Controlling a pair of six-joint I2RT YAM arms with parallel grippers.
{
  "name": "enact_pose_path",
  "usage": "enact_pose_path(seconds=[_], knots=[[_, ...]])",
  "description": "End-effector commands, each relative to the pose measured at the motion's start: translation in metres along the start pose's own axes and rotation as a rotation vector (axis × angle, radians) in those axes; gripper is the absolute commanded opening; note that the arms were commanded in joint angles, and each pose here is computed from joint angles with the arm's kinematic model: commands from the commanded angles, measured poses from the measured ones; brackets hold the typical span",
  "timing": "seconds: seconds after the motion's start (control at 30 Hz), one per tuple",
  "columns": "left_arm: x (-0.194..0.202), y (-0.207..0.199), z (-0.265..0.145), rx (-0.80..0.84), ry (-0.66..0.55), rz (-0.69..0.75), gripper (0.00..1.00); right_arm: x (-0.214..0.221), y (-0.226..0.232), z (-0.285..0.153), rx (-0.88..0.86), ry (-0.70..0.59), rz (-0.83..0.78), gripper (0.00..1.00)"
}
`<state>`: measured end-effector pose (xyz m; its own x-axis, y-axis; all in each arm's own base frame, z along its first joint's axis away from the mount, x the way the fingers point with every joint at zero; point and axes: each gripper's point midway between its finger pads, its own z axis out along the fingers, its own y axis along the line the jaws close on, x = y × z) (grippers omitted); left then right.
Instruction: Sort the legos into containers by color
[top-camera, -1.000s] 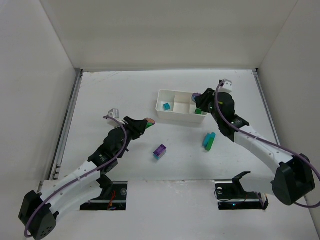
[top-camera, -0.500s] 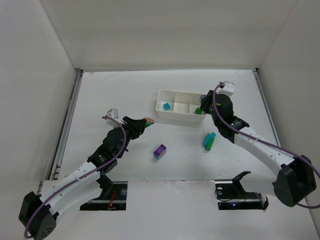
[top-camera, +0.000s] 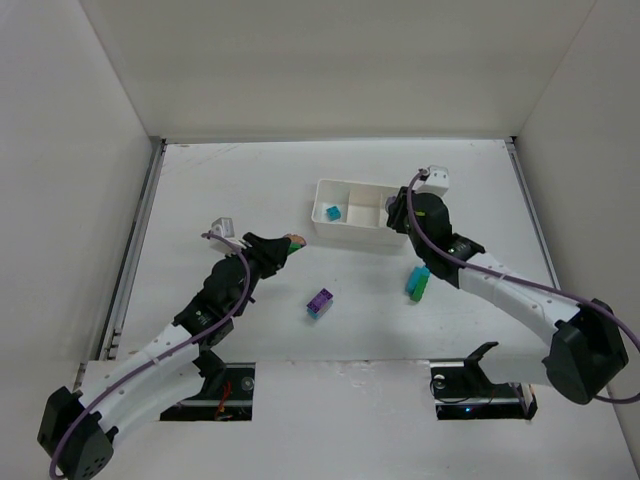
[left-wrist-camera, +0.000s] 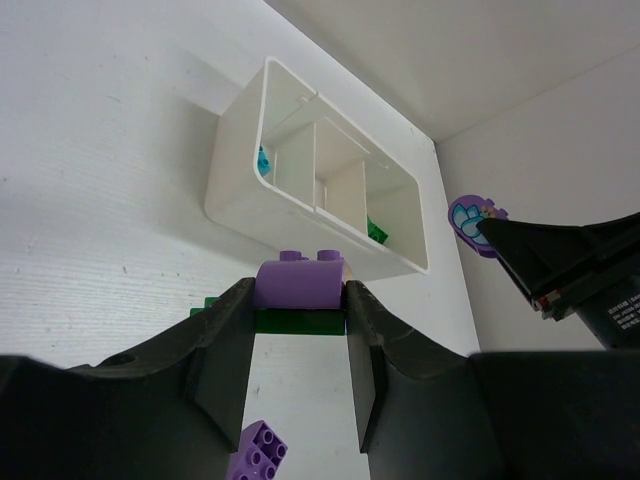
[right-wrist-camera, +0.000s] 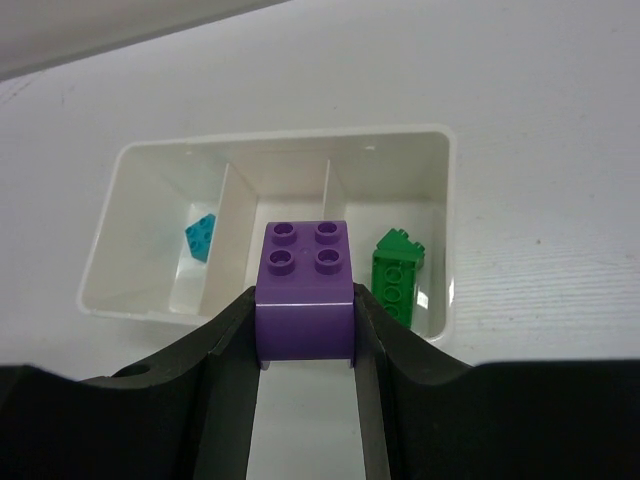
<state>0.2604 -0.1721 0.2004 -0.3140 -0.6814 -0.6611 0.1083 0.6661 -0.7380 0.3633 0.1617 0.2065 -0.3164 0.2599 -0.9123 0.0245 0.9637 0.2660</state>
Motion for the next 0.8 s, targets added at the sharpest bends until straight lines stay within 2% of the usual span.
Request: enact_pose_path(seconds=[0.0, 0.47, 0.77], knots=[[-0.009, -0.006, -0.001, 0.028, -0.035, -0.006, 0.11, -0.021, 0.020, 0.000, -0.032, -0.050, 0.003, 0.27], [-0.004, -0.001, -0.004, 0.032, -0.025, -0.009, 0.12, 0.004, 0.065, 0.027, -0.129, 0.030, -0.010, 0.27], [0.002, -0.003, -0.004, 0.043, -0.010, -0.032, 0.12, 0.029, 0.071, 0.062, -0.096, 0.075, -0.022, 0.29]])
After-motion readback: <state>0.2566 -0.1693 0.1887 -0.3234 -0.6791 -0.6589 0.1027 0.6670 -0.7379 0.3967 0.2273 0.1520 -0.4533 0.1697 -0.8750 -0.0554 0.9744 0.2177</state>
